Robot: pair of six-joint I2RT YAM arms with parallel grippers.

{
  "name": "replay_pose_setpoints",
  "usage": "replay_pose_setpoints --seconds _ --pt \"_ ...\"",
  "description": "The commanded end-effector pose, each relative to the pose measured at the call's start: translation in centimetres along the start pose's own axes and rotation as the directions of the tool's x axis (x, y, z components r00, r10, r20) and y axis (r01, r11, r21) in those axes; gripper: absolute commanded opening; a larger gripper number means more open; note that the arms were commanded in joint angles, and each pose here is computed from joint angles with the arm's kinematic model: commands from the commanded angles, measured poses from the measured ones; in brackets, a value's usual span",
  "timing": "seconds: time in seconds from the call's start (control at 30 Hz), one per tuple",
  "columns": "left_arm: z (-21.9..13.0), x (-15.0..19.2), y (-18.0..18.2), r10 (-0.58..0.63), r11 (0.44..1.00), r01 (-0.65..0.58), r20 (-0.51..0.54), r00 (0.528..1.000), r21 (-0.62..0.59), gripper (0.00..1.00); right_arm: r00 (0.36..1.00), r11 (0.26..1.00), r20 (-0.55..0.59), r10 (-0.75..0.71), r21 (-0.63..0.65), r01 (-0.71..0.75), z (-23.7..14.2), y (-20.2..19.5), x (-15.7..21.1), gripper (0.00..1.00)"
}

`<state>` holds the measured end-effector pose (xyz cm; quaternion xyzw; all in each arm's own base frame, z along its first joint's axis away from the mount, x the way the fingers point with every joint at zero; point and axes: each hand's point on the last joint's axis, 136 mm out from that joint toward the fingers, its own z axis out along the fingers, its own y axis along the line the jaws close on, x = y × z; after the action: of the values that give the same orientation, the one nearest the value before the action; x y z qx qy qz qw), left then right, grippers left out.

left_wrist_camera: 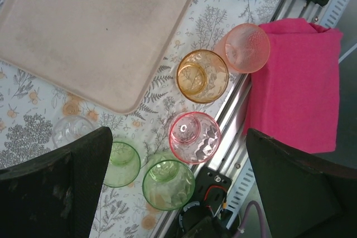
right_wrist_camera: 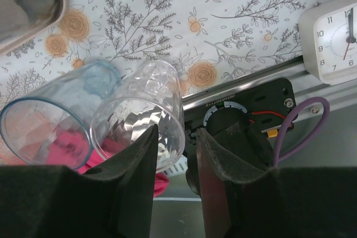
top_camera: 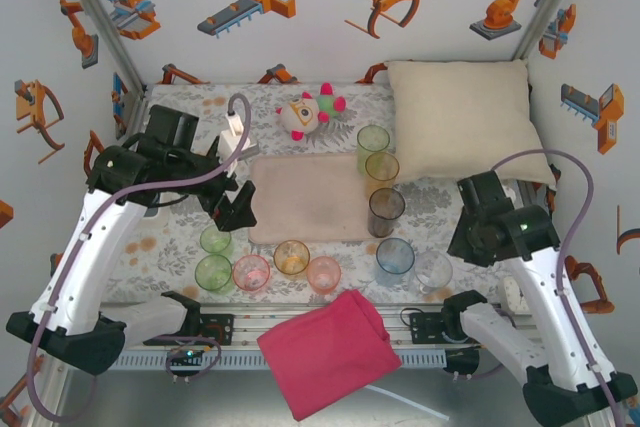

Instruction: Place the glasses into the tray

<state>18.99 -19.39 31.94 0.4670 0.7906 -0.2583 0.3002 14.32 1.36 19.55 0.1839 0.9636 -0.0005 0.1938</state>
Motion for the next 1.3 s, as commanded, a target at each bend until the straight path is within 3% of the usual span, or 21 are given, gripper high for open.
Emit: replay_pose_setpoints --seconds 0.0,0.83,1.27 --pt "-0.5 -0.9 -0.8 -0.004 0.999 0.003 0.031 1.0 0.032 0.97 0.999 1.0 -0.04 0.007 -0.018 -0.008 0.4 0.0 1.3 0.35" --pt "-0.5 -0.9 -1.2 0.005 0.999 -0.007 0.038 0.999 0.044 0.97 0.99 1.0 -0.141 -0.024 0.003 0.025 2.5 0.1 3.1 0.35" --pt "-0.4 -1.0 -1.4 0.005 0.998 -0.007 0.037 0.999 0.056 0.97 0.993 1.0 -0.118 0.003 0.023 0.0 3.5 -0.1 2.9 0.29"
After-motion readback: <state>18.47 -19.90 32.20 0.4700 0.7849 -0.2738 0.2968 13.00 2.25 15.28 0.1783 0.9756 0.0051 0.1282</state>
